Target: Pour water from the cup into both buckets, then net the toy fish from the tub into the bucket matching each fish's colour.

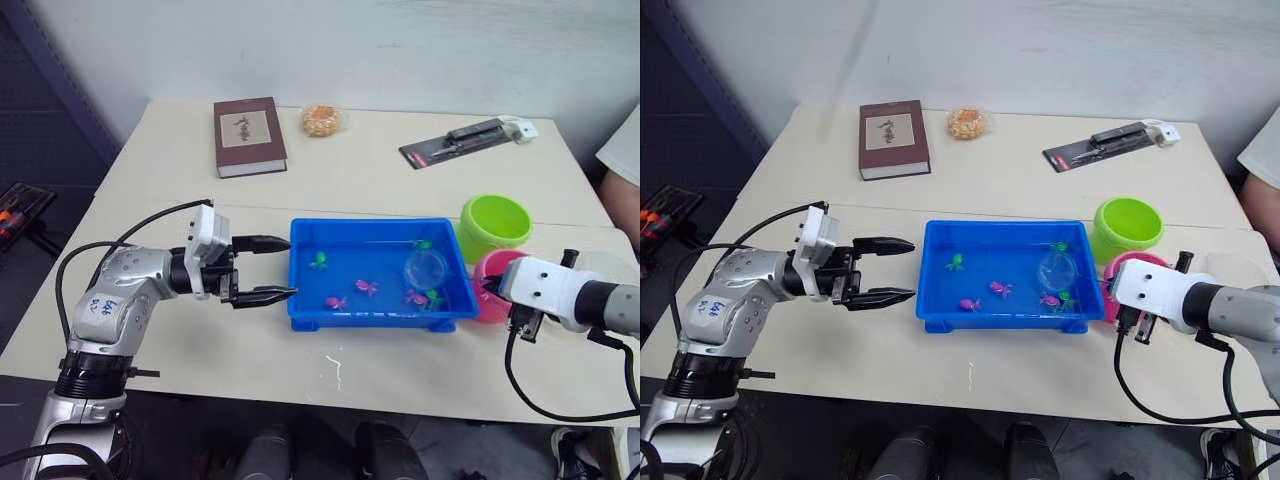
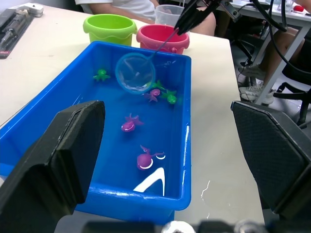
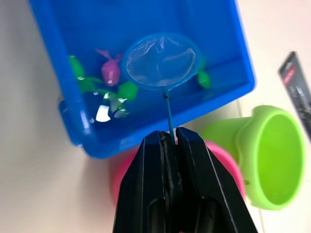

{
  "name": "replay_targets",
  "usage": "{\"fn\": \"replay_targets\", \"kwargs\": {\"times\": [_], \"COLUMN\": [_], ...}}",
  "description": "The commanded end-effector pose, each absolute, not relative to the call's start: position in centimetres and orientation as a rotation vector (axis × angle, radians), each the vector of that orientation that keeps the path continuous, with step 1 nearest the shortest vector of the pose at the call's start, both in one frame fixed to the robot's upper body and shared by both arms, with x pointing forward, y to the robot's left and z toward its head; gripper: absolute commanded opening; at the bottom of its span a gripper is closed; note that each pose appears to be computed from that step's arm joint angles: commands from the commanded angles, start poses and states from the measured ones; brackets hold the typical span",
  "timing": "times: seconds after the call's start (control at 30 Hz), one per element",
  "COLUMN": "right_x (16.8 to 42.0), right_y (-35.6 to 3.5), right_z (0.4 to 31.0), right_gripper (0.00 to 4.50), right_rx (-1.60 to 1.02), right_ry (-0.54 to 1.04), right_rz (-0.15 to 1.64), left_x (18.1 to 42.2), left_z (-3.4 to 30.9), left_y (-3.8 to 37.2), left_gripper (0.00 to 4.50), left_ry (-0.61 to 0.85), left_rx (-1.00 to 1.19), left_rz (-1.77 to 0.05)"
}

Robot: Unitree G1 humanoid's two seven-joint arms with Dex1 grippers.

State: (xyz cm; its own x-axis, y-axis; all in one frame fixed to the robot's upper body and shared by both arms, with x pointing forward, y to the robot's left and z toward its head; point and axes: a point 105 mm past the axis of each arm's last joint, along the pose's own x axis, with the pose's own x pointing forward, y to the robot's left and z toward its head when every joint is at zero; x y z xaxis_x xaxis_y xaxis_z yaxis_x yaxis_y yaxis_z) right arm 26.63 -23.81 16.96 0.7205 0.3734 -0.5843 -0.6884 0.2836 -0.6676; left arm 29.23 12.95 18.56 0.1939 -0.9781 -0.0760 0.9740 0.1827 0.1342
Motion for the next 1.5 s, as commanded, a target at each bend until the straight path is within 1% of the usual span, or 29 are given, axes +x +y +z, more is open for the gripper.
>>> {"fn": "replay_targets", "kwargs": {"times": [0.03, 0.17, 0.3, 0.4, 0.6, 0.73, 0.83, 1.07, 1.27, 1.5], "right_x": [27.0, 26.8, 27.2, 27.3, 26.8, 27.8, 28.4, 28.5, 28.4, 28.4], "right_y": [-24.4, -24.7, -24.5, -23.9, -23.8, -23.6, -23.9, -23.3, -23.1, -21.9], "right_z": [17.6, 17.0, 17.3, 17.2, 17.0, 18.6, 19.1, 18.3, 18.5, 18.9], "right_gripper": [0.0, 0.0, 0.0, 0.0, 0.0, 0.0, 0.0, 0.0, 0.0, 0.0], "right_rx": [-1.125, -1.183, -1.219, -1.217, -1.262, -1.354, -1.4, -1.428, -1.5, -1.497], "right_ry": [0.368, 0.429, 0.417, 0.426, 0.511, 0.463, 0.456, 0.474, 0.493, 0.488], "right_rz": [0.693, 0.722, 0.731, 0.776, 0.873, 0.863, 0.865, 0.938, 0.963, 1.032], "left_x": [28.7, 28.4, 28.3, 28.3, 28.3, 28.3, 28.2, 28.0, 27.9, 28.0], "left_z": [19.6, 19.6, 19.6, 19.6, 19.5, 19.5, 19.5, 19.4, 19.1, 19.1], "left_y": [12.9, 12.9, 12.9, 12.8, 12.8, 12.8, 12.7, 12.5, 12.3, 12.1], "left_gripper": [4.44, 4.44, 4.44, 4.44, 4.44, 4.44, 4.44, 4.44, 4.44, 4.44], "left_ry": [-0.079, -0.073, -0.069, -0.069, -0.07, -0.07, -0.07, -0.072, -0.07, -0.079], "left_rx": [0.186, 0.176, 0.179, 0.178, 0.175, 0.169, 0.164, 0.148, 0.129, 0.119], "left_rz": [-1.381, -1.382, -1.381, -1.382, -1.381, -1.379, -1.38, -1.373, -1.373, -1.373]}}
